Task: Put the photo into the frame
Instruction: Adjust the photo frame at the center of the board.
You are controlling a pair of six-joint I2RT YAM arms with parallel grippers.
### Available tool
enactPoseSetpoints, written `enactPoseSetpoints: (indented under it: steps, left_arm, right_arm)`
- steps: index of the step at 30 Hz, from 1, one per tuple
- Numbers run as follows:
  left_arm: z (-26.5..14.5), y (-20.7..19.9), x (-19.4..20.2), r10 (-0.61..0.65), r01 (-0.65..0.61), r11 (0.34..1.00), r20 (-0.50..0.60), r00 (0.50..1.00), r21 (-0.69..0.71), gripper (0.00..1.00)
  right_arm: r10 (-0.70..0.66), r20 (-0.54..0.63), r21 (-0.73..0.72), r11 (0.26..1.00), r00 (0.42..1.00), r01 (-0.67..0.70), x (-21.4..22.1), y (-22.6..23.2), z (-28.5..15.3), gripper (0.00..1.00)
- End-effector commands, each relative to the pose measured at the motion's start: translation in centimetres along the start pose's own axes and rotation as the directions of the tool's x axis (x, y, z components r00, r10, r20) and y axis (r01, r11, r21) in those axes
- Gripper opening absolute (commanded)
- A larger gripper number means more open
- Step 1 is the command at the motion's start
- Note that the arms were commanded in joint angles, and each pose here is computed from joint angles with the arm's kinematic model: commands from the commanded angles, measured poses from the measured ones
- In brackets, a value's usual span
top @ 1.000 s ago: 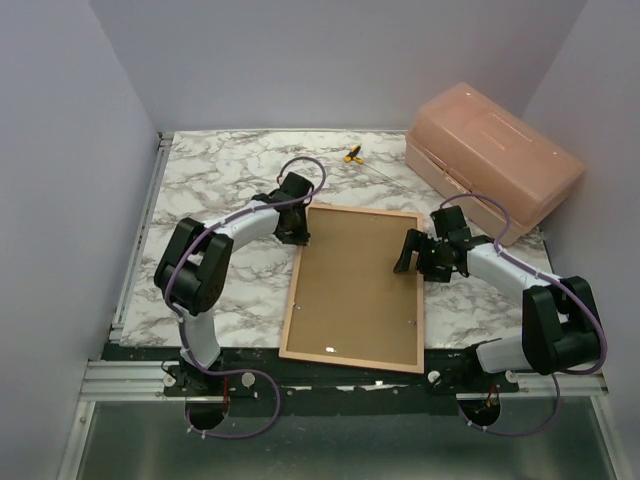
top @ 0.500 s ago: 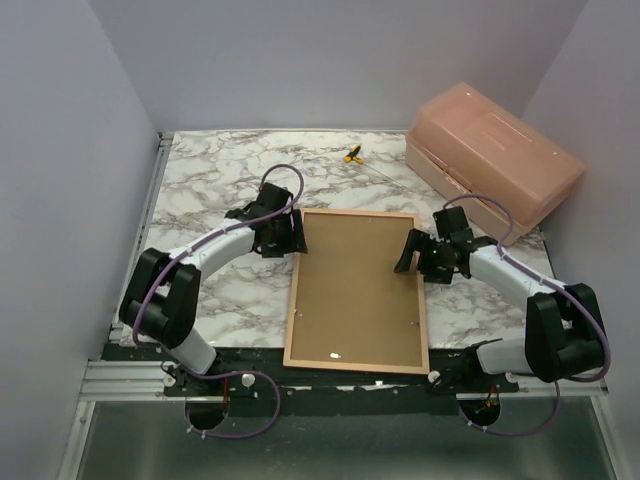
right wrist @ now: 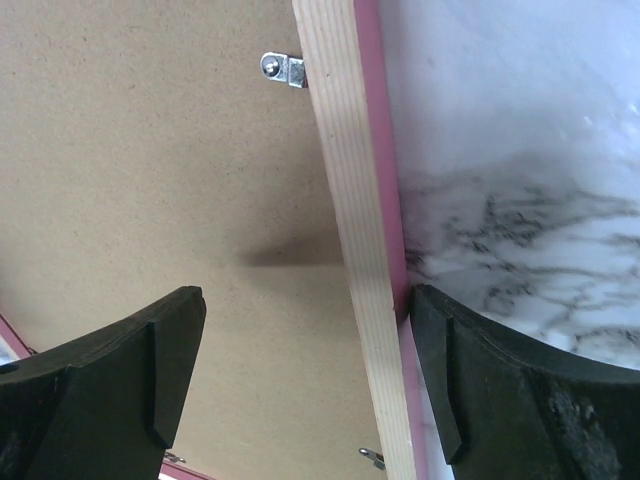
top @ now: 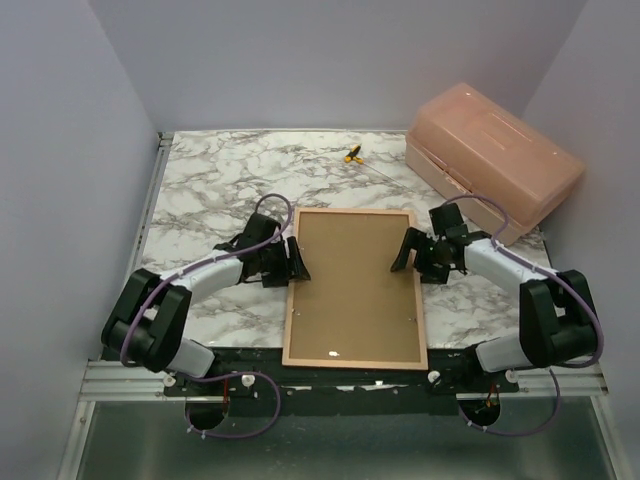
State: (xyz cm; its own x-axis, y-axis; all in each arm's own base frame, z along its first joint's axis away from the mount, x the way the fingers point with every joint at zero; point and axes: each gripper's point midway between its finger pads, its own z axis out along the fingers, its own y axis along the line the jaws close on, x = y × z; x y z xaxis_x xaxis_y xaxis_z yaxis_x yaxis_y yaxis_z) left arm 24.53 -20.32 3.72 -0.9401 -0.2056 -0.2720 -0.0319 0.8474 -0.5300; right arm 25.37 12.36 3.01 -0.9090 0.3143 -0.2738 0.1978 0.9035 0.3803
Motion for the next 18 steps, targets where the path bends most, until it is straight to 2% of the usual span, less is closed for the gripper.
enactPoseSetpoints:
  steps: [1, 7, 13, 18]
  left_arm:
    - [0.5, -0.4, 4.3, -0.025, 0.033, 0.996, -0.104, 0.994, 0.08, 0.65]
    - [-0.6, -1.6, 7.3, -0.014, 0.029, 0.991, -0.122, 0.992, 0.127, 0.64]
    - [-2.2, -2.2, 8.7, -0.058, 0.074, 0.983, -0.102, 0.993, 0.169, 0.64]
    - [-2.9, -3.6, 9.5, -0.067, 0.087, 0.972, -0.096, 0.993, 0.217, 0.64]
  right_arm:
    - [-0.031, -0.061, -0.029, 0.999, 0.998, 0.03, -0.3, 1.9, 1.8, 0.91]
    - [-0.108, -0.049, -0.05, 0.993, 0.993, 0.106, -4.1, 6.4, 4.2, 0.91]
    - [-0.202, -0.03, -0.081, 0.977, 0.979, 0.199, -9.2, 12.7, 7.5, 0.91]
    - [-0.302, -0.051, -0.099, 0.95, 0.952, 0.296, -10.7, 18.1, 10.4, 0.91]
